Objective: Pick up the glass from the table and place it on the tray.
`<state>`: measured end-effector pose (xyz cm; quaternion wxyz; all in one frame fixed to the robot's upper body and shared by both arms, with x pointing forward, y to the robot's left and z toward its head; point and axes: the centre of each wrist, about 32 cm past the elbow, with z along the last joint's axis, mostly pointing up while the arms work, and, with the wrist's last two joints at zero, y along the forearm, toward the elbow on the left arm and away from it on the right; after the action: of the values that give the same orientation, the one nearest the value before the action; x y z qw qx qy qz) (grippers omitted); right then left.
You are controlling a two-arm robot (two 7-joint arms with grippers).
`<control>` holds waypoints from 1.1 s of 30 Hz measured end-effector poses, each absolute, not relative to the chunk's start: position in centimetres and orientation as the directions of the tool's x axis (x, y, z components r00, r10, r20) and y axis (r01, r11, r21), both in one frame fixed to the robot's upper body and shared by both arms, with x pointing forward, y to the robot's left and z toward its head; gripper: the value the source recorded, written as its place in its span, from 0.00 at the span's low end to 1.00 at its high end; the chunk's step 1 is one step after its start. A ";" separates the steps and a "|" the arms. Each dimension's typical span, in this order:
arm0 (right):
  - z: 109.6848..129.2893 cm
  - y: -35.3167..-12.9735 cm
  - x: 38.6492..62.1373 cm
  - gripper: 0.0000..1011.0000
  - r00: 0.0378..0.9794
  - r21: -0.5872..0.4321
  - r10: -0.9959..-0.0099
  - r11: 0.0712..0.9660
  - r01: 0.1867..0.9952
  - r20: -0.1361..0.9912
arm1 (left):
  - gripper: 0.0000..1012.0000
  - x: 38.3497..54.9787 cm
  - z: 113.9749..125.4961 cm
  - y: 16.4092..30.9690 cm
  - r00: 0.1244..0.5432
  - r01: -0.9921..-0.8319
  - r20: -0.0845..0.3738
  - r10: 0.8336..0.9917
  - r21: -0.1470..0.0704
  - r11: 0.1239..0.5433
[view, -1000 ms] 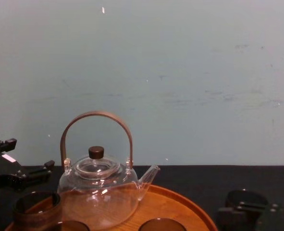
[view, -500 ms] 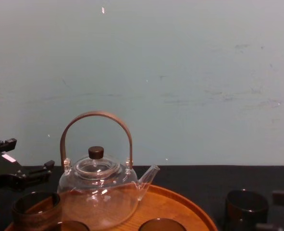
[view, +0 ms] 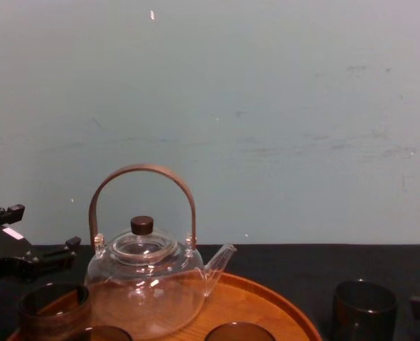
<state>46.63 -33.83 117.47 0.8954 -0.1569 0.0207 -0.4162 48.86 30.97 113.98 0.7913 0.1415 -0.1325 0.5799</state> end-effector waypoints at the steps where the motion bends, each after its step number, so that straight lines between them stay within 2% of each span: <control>1: 117.4 -33.8 46.7 0.99 0.649 -0.303 -0.755 0.600 0.741 0.093 | 0.99 48.9 114.0 31.0 0.292 -0.955 0.374 0.880 0.070 0.287; 12: 116.6 -33.3 48.2 0.99 0.632 -0.359 -0.772 0.571 0.739 0.072 | 0.99 48.9 114.0 31.0 0.292 -0.955 0.374 0.880 0.070 0.287; 33: 115.4 -31.2 51.9 0.99 0.664 -0.389 -0.744 0.593 0.705 0.069 | 0.99 48.9 114.0 31.0 0.292 -0.955 0.374 0.880 0.070 0.287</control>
<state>51.92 -31.16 115.45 0.8911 -0.1950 0.0505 -0.4066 48.86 30.97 113.98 0.7913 0.1415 -0.1324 0.5799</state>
